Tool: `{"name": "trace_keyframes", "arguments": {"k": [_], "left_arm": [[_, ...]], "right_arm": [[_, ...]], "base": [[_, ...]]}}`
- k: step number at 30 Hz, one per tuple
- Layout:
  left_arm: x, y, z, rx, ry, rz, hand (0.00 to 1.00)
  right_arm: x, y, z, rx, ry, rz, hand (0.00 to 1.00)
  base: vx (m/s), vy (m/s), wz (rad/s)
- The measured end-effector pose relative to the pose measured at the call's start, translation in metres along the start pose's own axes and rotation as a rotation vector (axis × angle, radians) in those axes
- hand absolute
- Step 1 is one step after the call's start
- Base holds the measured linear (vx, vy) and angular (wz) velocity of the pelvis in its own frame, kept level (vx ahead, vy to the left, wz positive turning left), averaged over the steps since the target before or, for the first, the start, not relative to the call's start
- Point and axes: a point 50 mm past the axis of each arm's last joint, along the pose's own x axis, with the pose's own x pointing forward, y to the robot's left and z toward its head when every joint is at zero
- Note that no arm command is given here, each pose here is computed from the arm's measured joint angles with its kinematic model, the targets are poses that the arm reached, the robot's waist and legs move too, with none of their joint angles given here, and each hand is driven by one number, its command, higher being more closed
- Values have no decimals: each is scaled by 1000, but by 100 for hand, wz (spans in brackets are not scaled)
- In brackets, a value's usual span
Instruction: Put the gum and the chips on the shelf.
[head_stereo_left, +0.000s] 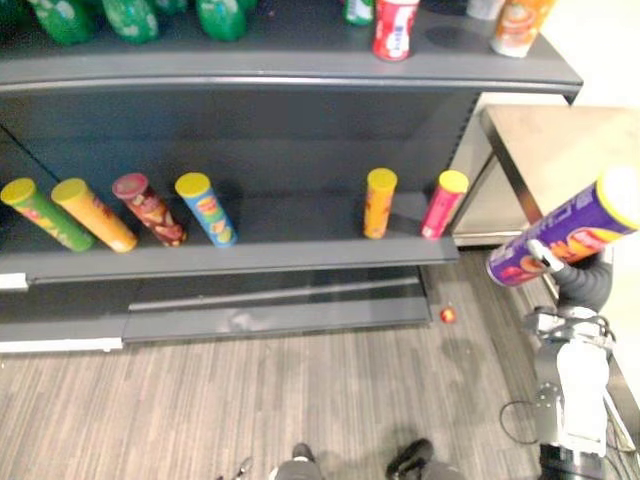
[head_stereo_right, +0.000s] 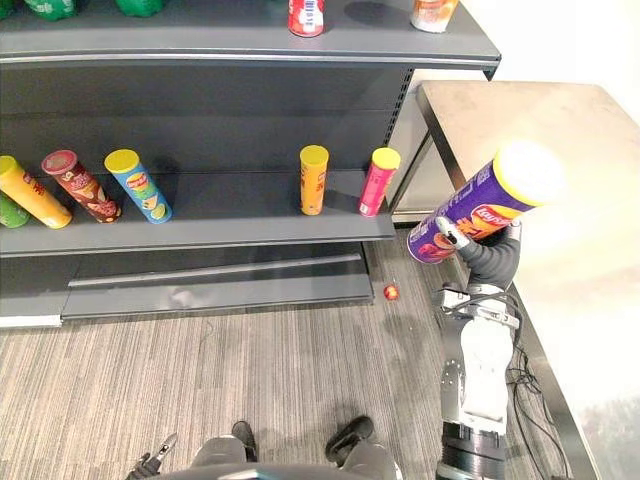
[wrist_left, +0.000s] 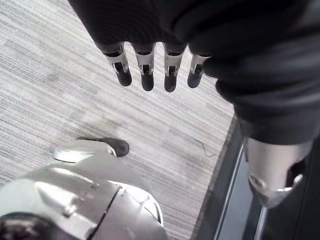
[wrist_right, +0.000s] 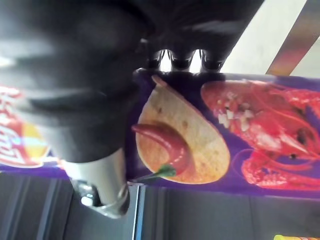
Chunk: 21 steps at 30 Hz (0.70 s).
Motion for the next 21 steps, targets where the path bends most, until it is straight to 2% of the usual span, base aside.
{"name": "trace_keyframes", "arguments": {"k": [5, 6, 8, 11, 14, 18, 21], "left_arm": [[1, -1, 5, -30, -22, -15, 0], [0, -2, 4, -36, -20, -23, 0], [1, -3, 5, -60, -23, -27, 0], [0, -2, 4, -57, -21, -25, 0], [1, 1, 8, 4, -29, -30, 0], [2, 7, 12, 22, -44, -7, 0], [2, 3, 9, 2, -36, -7, 0]], "right_arm": [[-1, 19, -9, 27, 37, 72, 100], [2, 40, -9, 49, 31, 174, 100], [0, 50, -10, 34, 36, 232, 100], [-2, 56, -11, 18, 41, 273, 100], [-8, 56, -17, -4, 71, 297, 100], [-15, 55, -21, -6, 95, 308, 100], [-14, 59, -18, 6, 80, 319, 100]], "base": [[33, 81, 19], [-34, 192, 35], [-46, 171, 38], [-2, 186, 59], [69, 73, 103], [148, -70, 115], [172, -127, 39]]}}
